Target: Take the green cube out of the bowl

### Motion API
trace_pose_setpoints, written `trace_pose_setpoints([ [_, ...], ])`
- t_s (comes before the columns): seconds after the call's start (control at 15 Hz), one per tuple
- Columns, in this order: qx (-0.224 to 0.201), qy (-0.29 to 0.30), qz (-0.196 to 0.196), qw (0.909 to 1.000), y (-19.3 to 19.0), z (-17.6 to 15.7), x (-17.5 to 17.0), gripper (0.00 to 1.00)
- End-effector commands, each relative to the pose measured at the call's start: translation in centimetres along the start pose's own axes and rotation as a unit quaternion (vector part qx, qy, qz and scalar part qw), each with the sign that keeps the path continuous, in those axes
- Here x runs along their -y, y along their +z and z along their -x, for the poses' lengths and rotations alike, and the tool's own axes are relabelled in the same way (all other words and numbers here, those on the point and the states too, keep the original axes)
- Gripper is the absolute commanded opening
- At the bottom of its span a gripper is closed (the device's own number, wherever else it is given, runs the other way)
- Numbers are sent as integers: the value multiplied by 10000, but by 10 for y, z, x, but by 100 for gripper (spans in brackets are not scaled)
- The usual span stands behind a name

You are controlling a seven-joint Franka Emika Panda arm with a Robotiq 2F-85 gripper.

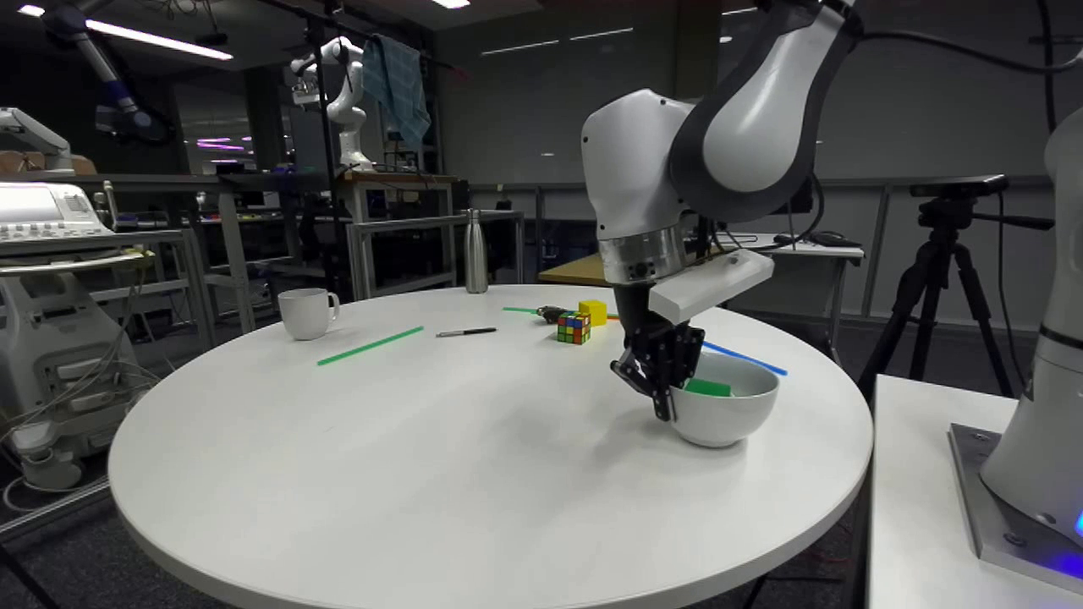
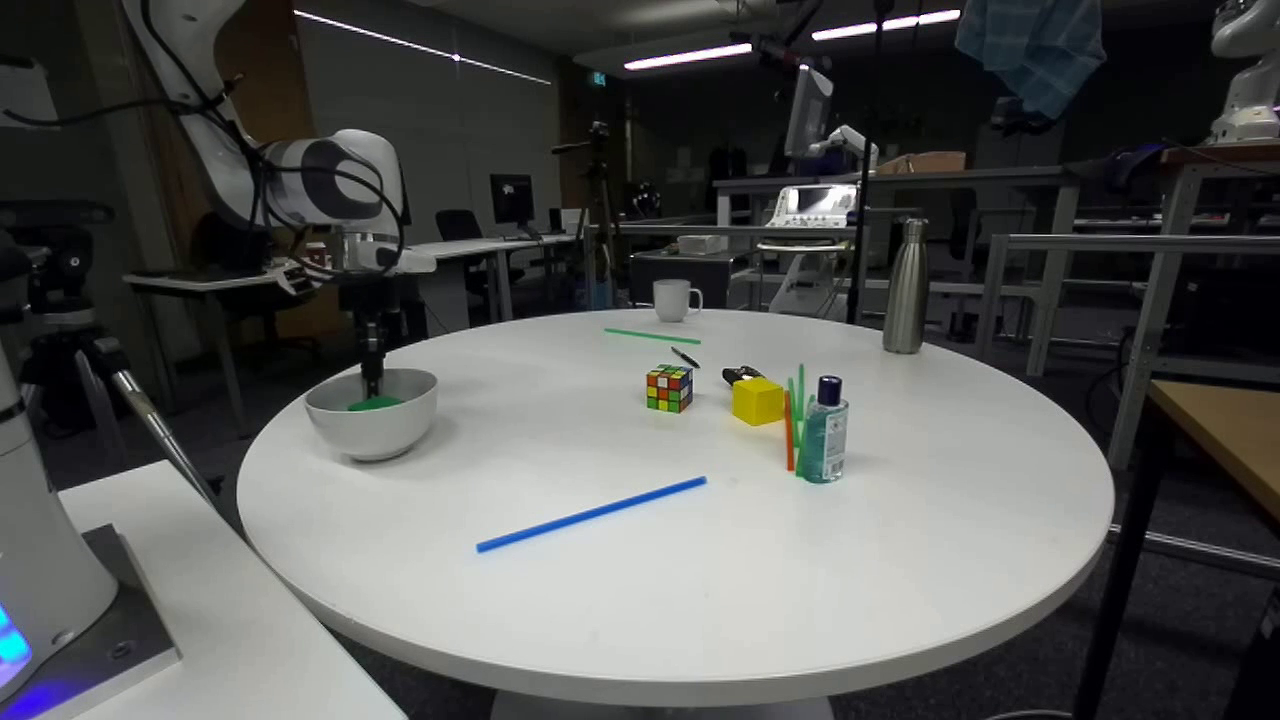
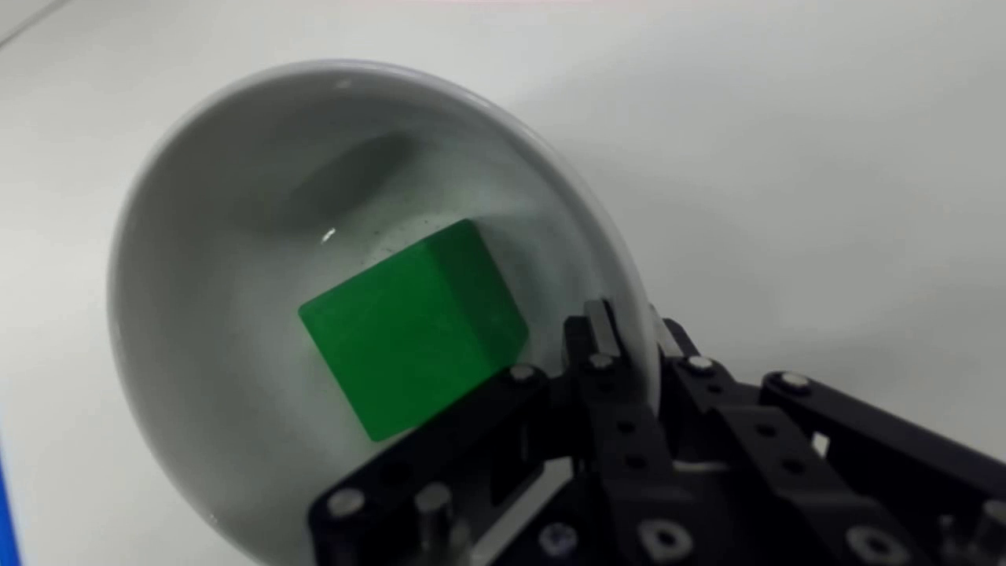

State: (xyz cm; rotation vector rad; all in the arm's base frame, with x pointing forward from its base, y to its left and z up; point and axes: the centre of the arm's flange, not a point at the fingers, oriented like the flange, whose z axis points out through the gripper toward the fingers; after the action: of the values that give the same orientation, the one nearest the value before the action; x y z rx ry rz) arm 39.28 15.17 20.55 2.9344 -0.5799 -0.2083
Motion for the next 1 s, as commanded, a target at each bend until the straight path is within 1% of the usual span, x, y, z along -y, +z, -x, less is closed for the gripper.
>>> trace_pose_setpoints([
  [0.0,-71,-152,112,9998,-40,-11,0,2],
  [0.27,-130,-270,221,9993,-68,-25,5,2],
  [0.47,-238,-432,267,9984,-88,-39,18,2],
  [0.73,-480,-748,297,9956,-115,-71,43,2],
  [0.93,-717,-1008,219,9921,-131,-94,64,2],
])
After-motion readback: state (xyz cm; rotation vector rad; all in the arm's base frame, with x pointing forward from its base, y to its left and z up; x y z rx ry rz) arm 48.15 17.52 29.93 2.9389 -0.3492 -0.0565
